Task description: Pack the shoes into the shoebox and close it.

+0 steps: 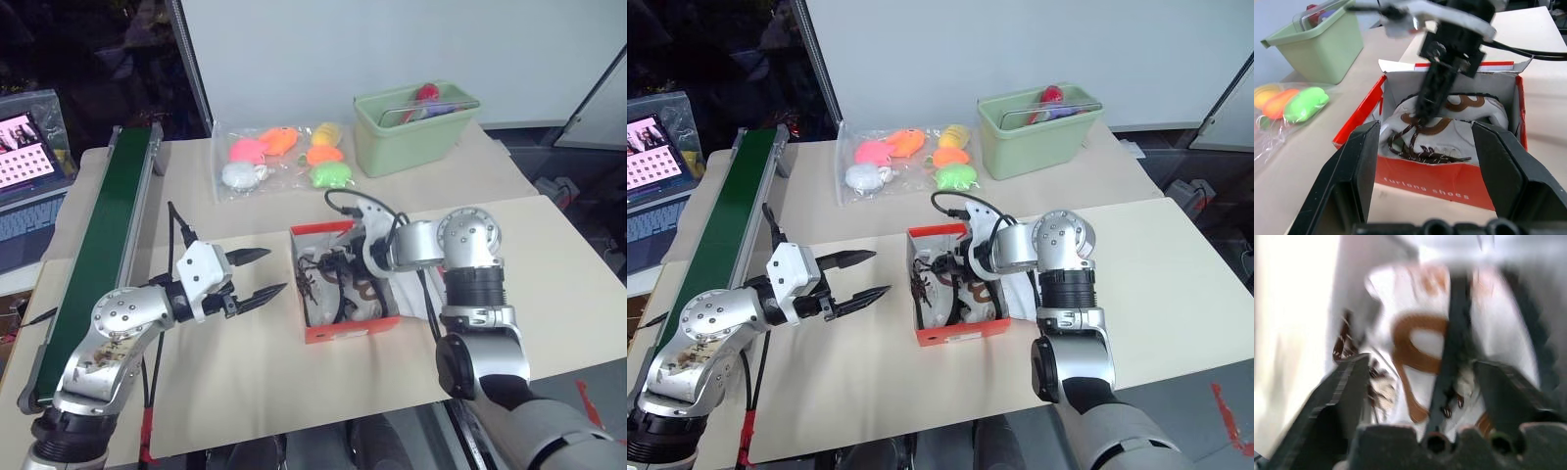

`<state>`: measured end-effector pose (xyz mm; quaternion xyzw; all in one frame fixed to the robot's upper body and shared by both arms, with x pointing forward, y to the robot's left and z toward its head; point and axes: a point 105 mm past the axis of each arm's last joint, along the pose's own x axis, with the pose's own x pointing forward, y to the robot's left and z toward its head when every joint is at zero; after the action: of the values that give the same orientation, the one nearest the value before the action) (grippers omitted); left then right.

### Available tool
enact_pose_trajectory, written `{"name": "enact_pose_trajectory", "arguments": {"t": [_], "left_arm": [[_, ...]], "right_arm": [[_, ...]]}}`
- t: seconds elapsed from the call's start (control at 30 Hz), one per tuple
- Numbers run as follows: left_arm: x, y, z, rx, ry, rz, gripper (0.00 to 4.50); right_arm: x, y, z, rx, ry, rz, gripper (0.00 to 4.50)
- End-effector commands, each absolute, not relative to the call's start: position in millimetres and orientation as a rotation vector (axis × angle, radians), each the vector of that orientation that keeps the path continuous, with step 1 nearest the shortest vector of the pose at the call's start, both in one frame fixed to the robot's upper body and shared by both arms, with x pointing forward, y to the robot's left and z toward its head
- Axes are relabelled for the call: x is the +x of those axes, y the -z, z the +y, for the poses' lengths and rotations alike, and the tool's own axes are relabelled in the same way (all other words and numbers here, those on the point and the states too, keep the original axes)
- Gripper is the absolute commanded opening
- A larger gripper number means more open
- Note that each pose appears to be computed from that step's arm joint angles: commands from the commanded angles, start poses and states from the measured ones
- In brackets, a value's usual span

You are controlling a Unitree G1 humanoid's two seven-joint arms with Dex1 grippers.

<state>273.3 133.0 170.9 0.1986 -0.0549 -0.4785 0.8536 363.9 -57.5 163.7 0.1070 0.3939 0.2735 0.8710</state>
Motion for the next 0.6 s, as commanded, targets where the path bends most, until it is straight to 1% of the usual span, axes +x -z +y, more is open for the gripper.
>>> {"name": "enact_pose_trajectory", "arguments": {"t": [0.03, 0.13, 0.2, 0.23, 0.27, 0.33, 0.37, 0.43, 0.53, 0.6], "left_arm": [[272, -178, 130, 0.430, 1.022, -0.159, 3.16], [271, -176, 128, 0.398, 1.030, -0.152, 3.16], [269, -174, 128, 0.371, 1.032, -0.148, 3.16], [268, -173, 128, 0.361, 1.031, -0.148, 3.16], [267, -172, 128, 0.355, 1.031, -0.147, 3.16], [266, -171, 128, 0.343, 1.034, -0.153, 3.16], [266, -172, 128, 0.338, 1.035, -0.156, 3.16], [266, -172, 128, 0.326, 1.039, -0.158, 3.16], [266, -172, 126, 0.281, 1.060, -0.145, 3.16], [265, -171, 124, 0.284, 1.089, -0.140, 3.16]], "right_arm": [[364, -198, -61, 0.225, -0.607, 0.692, 4.20], [361, -218, -68, 0.212, -0.617, 0.590, 4.20], [352, -232, -69, 0.213, -0.686, 0.513, 4.20], [344, -238, -69, 0.215, -0.750, 0.480, 4.20], [334, -242, -77, 0.187, -0.785, 0.434, 4.20], [303, -254, -94, 0.141, -0.926, 0.336, 4.20], [292, -257, -100, 0.126, -0.968, 0.309, 4.20], [283, -261, -122, 0.099, -0.948, 0.246, 4.20], [248, -263, -155, 0.122, -0.990, 0.164, 4.20], [223, -241, -161, 0.121, -1.033, 0.236, 4.20]]}}
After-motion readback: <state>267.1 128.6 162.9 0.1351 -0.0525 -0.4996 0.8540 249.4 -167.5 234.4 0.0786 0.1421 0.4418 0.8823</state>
